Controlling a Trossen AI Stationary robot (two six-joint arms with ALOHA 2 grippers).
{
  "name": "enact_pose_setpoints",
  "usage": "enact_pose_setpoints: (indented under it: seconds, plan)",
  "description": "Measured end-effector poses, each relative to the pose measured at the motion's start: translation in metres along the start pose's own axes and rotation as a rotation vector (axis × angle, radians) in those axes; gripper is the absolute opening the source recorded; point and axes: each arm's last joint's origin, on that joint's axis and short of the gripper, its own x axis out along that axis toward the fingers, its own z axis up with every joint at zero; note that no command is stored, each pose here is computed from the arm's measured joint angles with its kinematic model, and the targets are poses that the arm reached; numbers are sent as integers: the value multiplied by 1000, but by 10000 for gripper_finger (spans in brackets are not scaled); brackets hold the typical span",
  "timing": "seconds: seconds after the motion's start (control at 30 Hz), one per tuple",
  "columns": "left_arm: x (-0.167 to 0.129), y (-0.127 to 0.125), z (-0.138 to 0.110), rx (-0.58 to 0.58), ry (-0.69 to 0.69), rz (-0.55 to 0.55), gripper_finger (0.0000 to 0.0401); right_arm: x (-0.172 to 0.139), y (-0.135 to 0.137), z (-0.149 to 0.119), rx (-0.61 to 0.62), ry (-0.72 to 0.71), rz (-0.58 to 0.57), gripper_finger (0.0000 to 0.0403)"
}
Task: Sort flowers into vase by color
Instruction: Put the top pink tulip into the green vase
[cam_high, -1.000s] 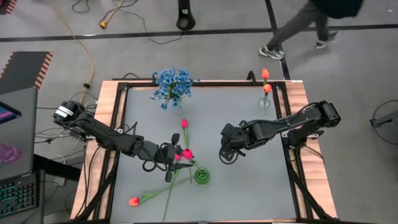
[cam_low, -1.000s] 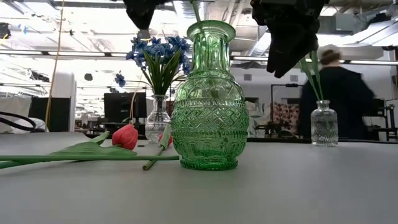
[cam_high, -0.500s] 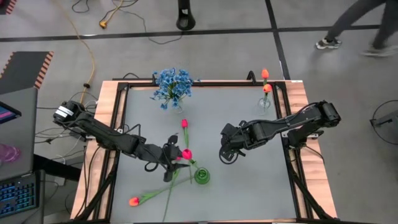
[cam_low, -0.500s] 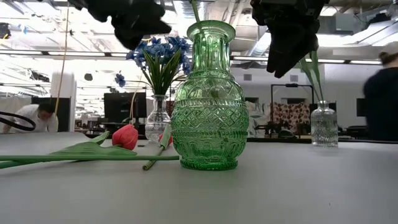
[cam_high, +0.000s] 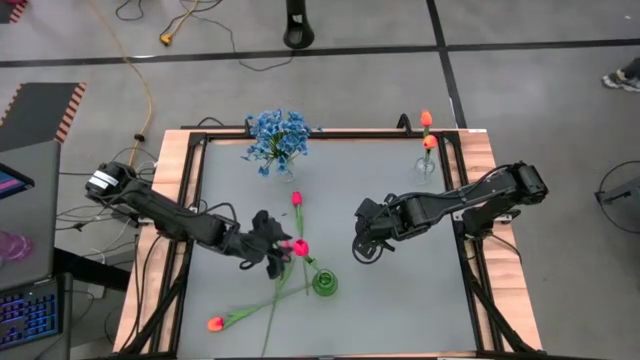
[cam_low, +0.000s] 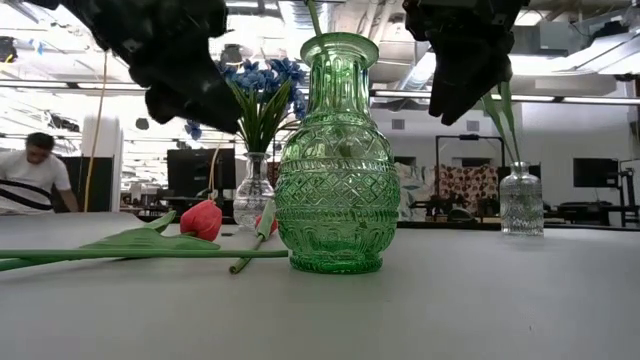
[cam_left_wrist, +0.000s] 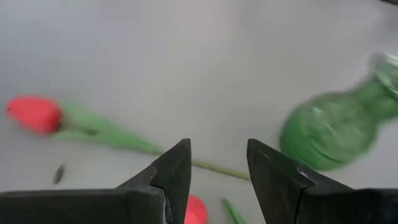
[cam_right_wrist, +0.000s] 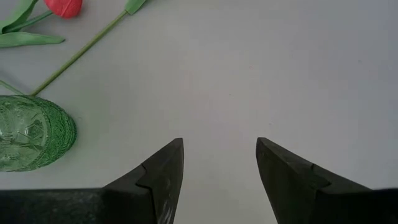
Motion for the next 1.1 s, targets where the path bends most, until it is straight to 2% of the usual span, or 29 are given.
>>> enact_pose_setpoints:
  seconds: [0.2,0.53,0.8,1.1]
  plan:
    - [6,14,7,-169,-5,57,143,0,0,0,0,0,0,228]
    - [14,29,11,-354,-1,122,143,0,0,0,0,0,0,228]
    - [50,33,-7,-374,106,162,143,0,0,0,2,-5,4,228]
    - [83,54,-16,-494,169,222,143,0,1,1,3,-10,9,228]
